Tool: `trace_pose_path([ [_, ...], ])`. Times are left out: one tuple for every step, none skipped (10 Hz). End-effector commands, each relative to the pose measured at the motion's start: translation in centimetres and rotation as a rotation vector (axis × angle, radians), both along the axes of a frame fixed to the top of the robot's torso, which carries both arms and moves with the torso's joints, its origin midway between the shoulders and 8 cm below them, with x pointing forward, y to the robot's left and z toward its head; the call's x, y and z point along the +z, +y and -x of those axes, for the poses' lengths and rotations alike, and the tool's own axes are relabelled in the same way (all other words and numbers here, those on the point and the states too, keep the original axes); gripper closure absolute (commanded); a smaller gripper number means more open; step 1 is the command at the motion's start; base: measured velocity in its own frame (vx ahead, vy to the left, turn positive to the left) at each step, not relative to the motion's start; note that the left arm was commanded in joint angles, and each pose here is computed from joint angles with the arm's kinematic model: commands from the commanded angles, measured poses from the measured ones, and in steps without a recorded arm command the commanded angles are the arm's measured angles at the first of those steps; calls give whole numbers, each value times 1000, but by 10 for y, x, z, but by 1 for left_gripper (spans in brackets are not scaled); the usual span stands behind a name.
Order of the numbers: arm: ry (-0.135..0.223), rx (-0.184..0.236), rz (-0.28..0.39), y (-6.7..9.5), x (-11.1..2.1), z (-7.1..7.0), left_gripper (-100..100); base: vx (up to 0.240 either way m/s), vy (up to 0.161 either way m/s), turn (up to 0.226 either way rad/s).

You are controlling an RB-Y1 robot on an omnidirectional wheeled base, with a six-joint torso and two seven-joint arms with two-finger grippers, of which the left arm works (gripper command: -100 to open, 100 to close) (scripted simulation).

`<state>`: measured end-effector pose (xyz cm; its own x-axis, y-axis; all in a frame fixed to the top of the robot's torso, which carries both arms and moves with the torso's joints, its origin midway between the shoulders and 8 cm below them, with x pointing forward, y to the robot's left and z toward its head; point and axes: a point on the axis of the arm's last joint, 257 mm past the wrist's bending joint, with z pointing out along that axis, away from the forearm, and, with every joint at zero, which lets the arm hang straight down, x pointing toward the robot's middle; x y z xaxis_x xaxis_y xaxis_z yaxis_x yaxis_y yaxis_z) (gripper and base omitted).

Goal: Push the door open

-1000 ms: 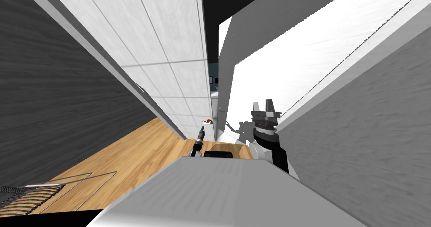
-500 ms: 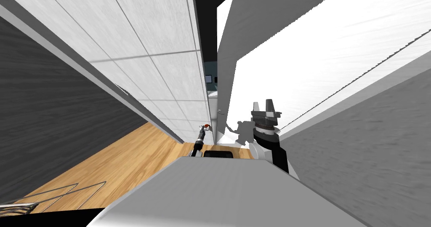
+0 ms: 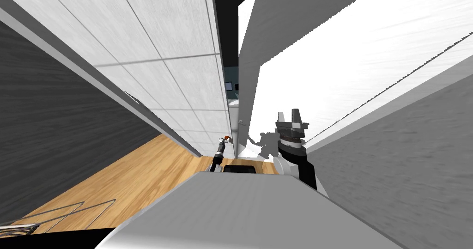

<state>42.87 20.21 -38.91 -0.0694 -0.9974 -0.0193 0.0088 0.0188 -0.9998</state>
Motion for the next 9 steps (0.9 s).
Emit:
trace_pose_path([
  [5,1,0,0,-3,3,100,0,0,0],
  [-5,42,-20,24,1,-2,100,8,8,-203],
  [-6,51,-24,29,1,-3,100,4,19,-136],
  [-9,74,-34,41,2,-4,100,6,18,-111],
  [-10,87,-39,48,3,-4,100,10,18,-100],
  [-12,100,-44,55,3,-5,100,11,14,-54],
  [-14,114,-49,62,4,-5,100,9,16,-35],
  [-16,130,-54,70,5,-5,100,12,17,-139],
  [-18,147,-60,78,5,-6,100,17,25,-68],
])
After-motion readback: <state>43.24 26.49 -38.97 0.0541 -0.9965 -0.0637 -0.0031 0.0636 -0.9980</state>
